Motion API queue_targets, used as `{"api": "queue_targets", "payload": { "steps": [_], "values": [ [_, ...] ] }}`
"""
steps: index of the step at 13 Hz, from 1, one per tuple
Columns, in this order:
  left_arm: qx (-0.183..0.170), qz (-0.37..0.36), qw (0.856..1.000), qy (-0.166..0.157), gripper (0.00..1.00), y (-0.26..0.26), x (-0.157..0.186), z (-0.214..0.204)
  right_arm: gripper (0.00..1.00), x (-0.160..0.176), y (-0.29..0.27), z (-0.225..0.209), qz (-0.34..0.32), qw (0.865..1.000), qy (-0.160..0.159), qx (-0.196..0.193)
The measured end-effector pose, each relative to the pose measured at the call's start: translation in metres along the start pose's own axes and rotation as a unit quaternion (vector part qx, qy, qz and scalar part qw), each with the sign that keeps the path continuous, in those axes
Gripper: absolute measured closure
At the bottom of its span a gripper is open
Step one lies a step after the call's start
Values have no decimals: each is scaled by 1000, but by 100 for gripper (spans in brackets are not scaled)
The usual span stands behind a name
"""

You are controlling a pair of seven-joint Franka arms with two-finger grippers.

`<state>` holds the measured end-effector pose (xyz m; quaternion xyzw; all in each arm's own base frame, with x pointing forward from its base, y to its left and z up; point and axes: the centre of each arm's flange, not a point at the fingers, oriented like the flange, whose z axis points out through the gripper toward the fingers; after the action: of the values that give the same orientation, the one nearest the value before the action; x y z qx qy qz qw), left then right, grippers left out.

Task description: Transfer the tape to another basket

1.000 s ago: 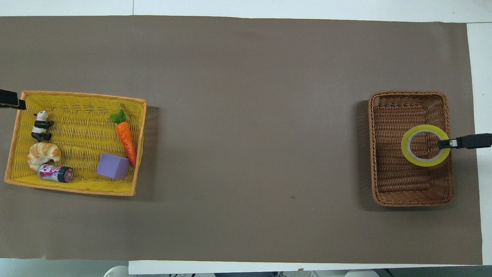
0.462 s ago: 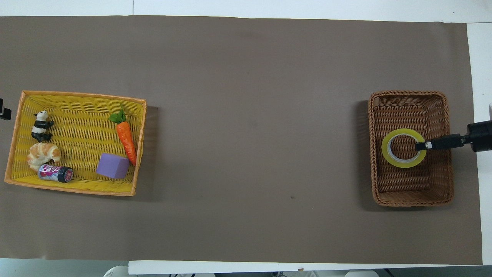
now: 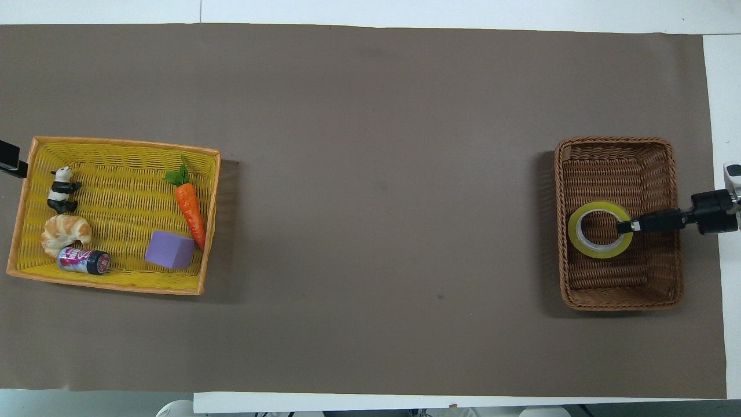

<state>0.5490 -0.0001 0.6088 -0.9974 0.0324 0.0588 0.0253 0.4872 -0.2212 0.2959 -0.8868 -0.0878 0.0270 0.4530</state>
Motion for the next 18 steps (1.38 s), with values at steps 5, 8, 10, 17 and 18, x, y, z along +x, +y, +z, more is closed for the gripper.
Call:
{"api": "queue_targets", "payload": {
  "steps": [5,8,10,17,18],
  "values": [
    [1,10,1000,-7,0,11,6,7,0,8,-8,-13,-23,998,-31,-54],
    [1,15,1000,-7,0,15,6,7,0,34,-57,-35,-82,981,-77,-161],
    [1,14,1000,-6,0,15,6,6,0,53,-114,-39,-111,961,-103,-230],
    [1,6,1000,-13,0,7,5,10,0,80,-282,-18,5,923,-71,-379],
    [1,7,1000,-13,0,7,5,10,0,80,-295,-17,42,916,-64,-393]
  ]
}}
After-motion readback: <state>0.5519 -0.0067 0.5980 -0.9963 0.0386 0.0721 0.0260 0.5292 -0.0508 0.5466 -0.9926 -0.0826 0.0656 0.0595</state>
